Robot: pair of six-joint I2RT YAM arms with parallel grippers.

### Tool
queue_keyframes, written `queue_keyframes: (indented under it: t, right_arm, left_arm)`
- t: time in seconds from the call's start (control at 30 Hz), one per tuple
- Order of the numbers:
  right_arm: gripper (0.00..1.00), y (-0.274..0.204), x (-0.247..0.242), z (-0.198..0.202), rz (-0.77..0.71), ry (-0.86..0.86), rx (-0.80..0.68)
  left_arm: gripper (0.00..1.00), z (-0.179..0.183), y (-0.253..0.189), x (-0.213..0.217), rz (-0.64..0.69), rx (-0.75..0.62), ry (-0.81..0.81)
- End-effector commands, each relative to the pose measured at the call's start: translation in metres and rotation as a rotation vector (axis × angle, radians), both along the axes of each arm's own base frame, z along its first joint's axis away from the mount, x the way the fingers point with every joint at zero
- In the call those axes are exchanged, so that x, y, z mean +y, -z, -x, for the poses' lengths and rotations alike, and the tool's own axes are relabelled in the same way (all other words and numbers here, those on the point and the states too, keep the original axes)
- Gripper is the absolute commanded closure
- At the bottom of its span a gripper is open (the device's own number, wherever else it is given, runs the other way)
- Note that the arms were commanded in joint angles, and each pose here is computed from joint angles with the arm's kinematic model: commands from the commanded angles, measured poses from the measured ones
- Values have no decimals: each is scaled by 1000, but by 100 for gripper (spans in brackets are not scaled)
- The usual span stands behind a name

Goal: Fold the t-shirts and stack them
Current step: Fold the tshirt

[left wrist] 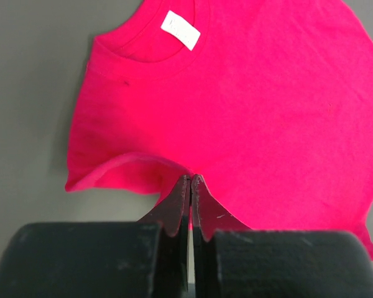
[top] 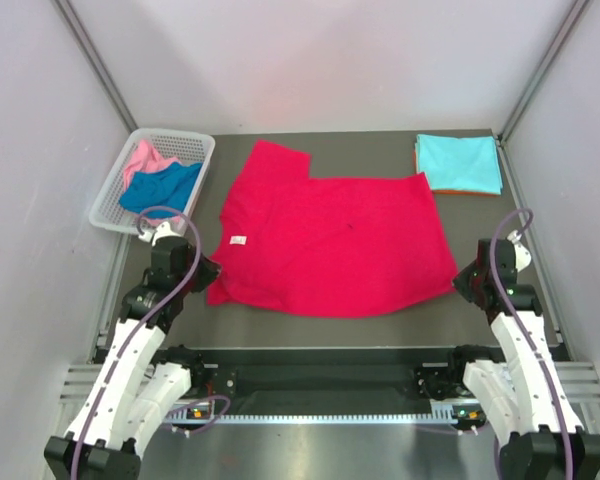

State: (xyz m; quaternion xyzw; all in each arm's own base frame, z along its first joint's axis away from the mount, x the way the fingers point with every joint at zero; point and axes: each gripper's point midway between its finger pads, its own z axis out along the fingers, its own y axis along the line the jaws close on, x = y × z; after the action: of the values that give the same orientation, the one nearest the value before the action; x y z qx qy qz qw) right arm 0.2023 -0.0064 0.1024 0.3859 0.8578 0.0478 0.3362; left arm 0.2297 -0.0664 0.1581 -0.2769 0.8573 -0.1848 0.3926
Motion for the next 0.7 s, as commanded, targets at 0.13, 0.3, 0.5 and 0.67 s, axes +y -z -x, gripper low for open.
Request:
queue_keyframes:
  t: [0.13,0.3,0.5,0.67]
  right_arm:
    - [100,-8,-17,-42,62,53,-48]
    - [100,-14,-18,-70,64,43,-71]
    - [100,-7,-23,-95,76,45,-49]
    - [100,0,-28,-111,96,45,-25]
  left_arm:
    - [100,-66,-51,-5,-49,-180,13]
    - [100,-101,-57,-14,-77,-213,63]
    - [100,-134,-45,-12,-122,-178,36]
    - [100,-153,-52,-10,-139,-213,13]
